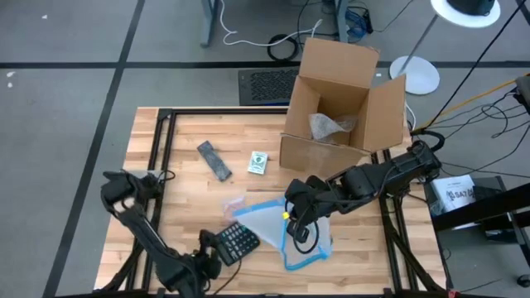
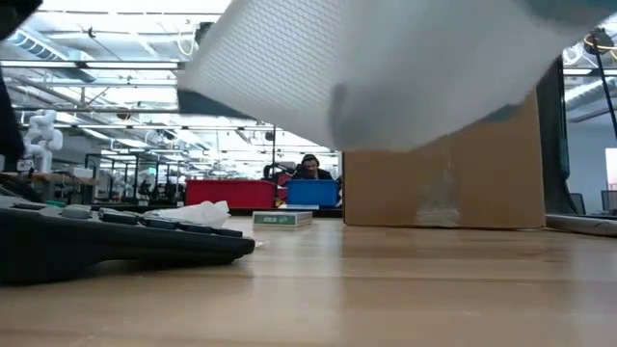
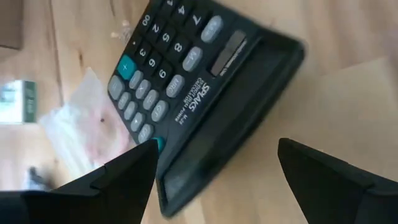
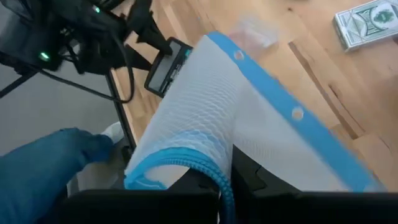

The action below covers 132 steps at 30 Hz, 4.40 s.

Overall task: Unpack boxes
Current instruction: Put the calculator into the transparent zip bag

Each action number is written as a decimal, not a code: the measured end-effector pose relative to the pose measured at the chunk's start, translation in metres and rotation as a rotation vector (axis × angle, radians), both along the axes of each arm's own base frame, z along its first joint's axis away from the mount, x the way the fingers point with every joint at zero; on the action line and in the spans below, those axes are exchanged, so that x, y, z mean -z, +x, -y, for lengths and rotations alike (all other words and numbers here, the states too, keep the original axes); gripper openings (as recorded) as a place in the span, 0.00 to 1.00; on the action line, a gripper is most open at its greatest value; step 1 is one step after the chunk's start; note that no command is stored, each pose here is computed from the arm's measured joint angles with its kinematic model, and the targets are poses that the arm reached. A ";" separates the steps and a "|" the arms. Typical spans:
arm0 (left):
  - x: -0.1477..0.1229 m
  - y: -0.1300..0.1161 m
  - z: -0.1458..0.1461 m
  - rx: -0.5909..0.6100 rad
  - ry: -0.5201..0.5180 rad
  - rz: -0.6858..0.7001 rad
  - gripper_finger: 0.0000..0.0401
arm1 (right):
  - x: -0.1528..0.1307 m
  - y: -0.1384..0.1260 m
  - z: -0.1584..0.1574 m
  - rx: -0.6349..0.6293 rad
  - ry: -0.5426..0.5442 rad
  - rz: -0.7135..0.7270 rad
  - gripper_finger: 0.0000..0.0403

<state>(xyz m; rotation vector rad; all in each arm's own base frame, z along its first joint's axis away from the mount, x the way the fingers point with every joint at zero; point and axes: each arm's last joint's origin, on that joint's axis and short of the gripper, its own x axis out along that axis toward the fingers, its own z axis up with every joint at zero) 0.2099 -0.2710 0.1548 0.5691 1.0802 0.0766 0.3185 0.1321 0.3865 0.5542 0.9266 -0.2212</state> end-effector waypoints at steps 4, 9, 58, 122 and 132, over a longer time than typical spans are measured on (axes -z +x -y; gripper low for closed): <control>0.022 0.010 -0.003 -0.002 0.105 -0.004 0.82 | 0.000 0.000 0.000 0.000 -0.006 0.002 0.00; 0.027 0.022 -0.008 -0.034 0.116 0.018 0.65 | 0.000 0.000 0.001 0.008 -0.024 0.003 0.00; -0.128 0.082 0.054 0.225 0.066 0.418 0.07 | 0.050 0.068 0.007 0.042 0.017 0.025 0.00; -0.115 0.105 -0.038 -0.460 0.044 0.371 0.71 | 0.041 0.038 -0.031 0.033 -0.005 0.016 0.00; -0.117 0.088 -0.026 -0.465 0.065 0.447 0.71 | 0.026 0.024 -0.029 0.032 -0.014 0.036 0.00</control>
